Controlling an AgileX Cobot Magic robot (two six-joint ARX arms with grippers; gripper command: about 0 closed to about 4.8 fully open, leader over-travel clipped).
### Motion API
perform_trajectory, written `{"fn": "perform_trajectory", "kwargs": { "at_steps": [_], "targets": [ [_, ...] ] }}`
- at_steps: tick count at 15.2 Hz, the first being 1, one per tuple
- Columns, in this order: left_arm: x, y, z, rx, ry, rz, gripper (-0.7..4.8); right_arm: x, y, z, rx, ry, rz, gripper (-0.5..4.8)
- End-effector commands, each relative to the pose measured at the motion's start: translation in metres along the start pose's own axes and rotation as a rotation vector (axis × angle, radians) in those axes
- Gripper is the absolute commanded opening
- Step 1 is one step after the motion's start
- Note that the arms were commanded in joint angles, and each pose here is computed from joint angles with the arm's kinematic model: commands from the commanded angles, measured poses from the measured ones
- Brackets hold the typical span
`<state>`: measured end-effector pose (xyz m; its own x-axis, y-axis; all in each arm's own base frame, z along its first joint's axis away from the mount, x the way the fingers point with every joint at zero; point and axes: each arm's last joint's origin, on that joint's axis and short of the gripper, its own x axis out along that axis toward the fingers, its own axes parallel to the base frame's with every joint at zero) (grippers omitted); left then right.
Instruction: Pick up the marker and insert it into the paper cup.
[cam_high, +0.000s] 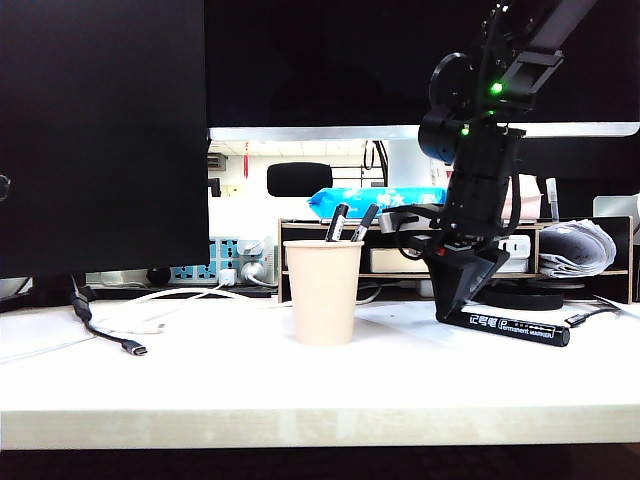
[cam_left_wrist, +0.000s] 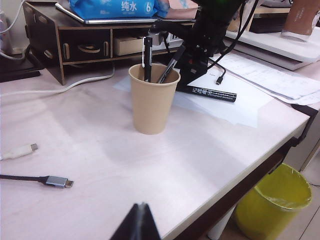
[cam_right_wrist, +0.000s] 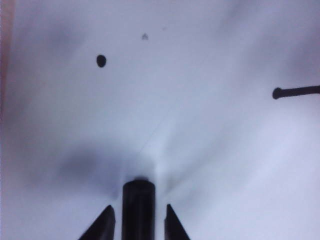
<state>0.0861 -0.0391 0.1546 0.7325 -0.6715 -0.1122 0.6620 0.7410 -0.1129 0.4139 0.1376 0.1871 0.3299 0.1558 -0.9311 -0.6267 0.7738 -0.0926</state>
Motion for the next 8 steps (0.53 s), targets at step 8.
{"fn": "perform_trajectory", "kwargs": {
  "at_steps": [8],
  "targets": [
    [0.0000,-0.0001,-0.0015,-0.006,0.014,-0.004,-0.05,0.0087,0.0013,-0.0022,0.004,0.034,0.011,0.91]
  ]
}}
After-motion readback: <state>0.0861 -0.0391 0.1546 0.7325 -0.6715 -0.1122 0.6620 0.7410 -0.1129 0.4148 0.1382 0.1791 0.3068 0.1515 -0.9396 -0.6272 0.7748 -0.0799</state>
